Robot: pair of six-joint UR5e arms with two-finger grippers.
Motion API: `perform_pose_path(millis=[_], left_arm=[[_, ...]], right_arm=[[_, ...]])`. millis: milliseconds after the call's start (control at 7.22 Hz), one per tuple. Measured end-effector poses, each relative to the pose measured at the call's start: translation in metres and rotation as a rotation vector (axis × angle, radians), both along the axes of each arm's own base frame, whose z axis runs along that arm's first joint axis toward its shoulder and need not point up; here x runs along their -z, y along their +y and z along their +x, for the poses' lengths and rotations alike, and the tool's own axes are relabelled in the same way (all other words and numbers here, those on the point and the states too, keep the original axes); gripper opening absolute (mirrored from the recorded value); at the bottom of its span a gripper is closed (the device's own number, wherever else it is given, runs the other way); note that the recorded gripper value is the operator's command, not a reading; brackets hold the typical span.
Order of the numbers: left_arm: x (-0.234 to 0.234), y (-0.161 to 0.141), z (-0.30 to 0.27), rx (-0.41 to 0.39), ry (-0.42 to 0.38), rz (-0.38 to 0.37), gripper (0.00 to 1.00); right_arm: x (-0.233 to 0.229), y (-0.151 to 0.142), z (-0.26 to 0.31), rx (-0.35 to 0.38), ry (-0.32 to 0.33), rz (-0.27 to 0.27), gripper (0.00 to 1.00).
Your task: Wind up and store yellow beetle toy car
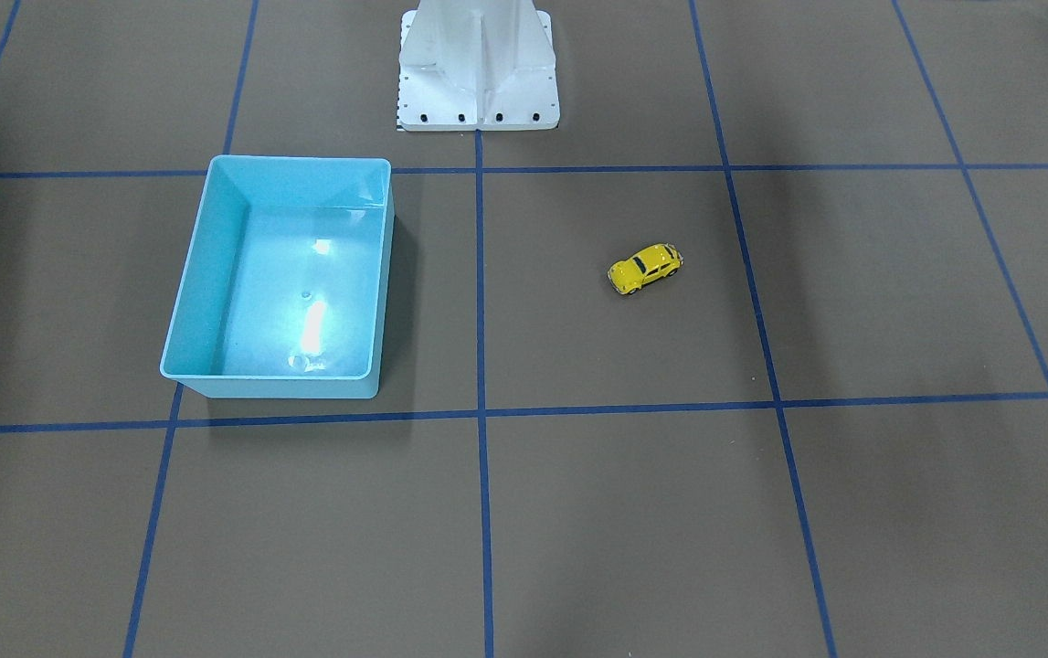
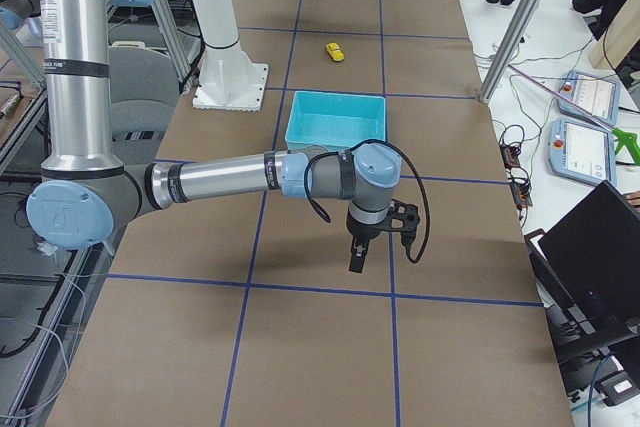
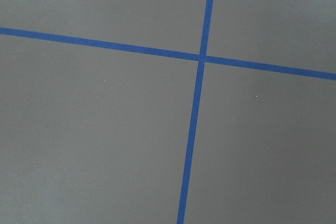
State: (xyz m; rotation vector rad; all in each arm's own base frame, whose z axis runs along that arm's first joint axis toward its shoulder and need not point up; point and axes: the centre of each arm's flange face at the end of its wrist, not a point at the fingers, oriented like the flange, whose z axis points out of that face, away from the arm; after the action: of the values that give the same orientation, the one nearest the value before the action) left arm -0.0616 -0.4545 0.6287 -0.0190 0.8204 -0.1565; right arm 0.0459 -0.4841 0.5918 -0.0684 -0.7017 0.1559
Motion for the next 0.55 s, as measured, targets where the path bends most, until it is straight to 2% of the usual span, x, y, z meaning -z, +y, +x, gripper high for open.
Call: perform_pose_path(millis=[554], left_arm=[[0.017,-0.025,0.017,-0.035,-0.001,0.03,1.0]], right_arm=[[0.0,-0.003,0.0,0.0,0.0,-0.001,1.0]])
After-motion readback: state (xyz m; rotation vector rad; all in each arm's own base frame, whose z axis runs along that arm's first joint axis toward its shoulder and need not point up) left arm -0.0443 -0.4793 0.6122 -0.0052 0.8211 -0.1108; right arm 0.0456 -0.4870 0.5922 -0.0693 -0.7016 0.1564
